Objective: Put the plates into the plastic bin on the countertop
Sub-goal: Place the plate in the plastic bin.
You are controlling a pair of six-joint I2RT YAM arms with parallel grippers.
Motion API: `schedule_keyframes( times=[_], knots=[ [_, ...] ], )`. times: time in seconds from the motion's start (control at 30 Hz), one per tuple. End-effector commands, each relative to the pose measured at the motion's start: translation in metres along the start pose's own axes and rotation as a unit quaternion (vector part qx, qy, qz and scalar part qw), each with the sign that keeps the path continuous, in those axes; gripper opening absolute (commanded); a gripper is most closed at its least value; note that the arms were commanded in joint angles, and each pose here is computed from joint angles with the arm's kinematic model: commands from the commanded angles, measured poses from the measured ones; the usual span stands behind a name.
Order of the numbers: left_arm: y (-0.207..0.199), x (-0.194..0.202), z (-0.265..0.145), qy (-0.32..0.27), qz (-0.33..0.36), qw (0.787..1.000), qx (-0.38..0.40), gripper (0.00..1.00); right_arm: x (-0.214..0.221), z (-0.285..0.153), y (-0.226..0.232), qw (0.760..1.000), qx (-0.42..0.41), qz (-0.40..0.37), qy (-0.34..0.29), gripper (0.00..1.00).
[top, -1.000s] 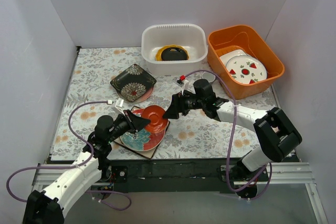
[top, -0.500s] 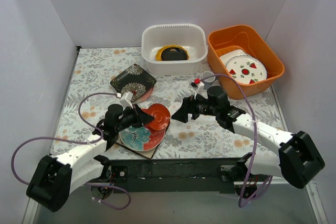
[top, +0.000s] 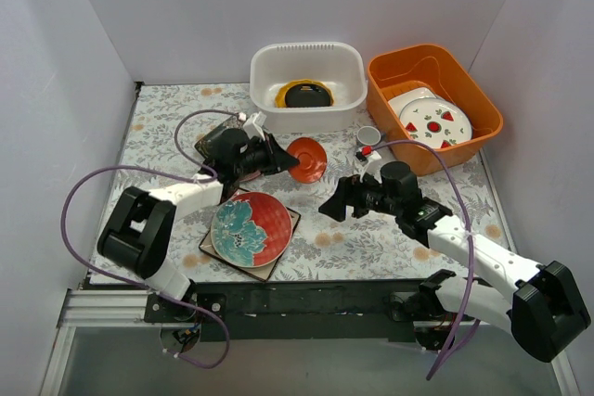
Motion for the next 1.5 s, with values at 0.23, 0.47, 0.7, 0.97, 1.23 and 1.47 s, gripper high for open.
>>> schedule_keyframes(
  times=[0.23, 0.47, 0.7, 0.97, 1.23, 1.47],
  knots=[
    [-0.038, -0.089, 0.06, -0.018, 0.062, 0.997, 0.042, 0.0, 0.001, 0.002, -0.006, 1.0, 0.004, -0.007, 0.001, 0.94],
    [-0.045, -0.134, 0.087, -0.025, 0.084, 0.996, 0.013, 0.0, 0.001, 0.011, -0.003, 1.0, -0.02, -0.016, 0.017, 0.94],
    [-0.049, -0.176, 0.118, -0.041, 0.098, 0.994, -0.001, 0.0, 0.005, 0.018, -0.001, 0.998, -0.044, -0.017, 0.034, 0.94],
    [-0.031, -0.202, 0.143, -0.07, 0.084, 0.994, -0.024, 0.0, 0.012, 0.014, 0.001, 0.997, -0.06, -0.016, 0.041, 0.94],
    [-0.016, -0.219, 0.148, -0.117, 0.078, 0.989, -0.034, 0.0, 0.017, 0.003, 0.003, 0.997, -0.066, -0.018, 0.028, 0.94],
    [0.002, -0.24, 0.155, -0.162, 0.079, 0.982, -0.059, 0.0, 0.02, -0.004, 0.002, 0.998, -0.057, -0.015, 0.022, 0.94]
  ],
)
Point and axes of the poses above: each gripper's point midway between its finger pads, its own z axis out along the fingers, its own y axis along the line the jaws close on, x = y × z, the point moved 4 cm from there along -z, back along the fingers, and after that the axes turned 3 degrees about z, right-handed, at the moved point
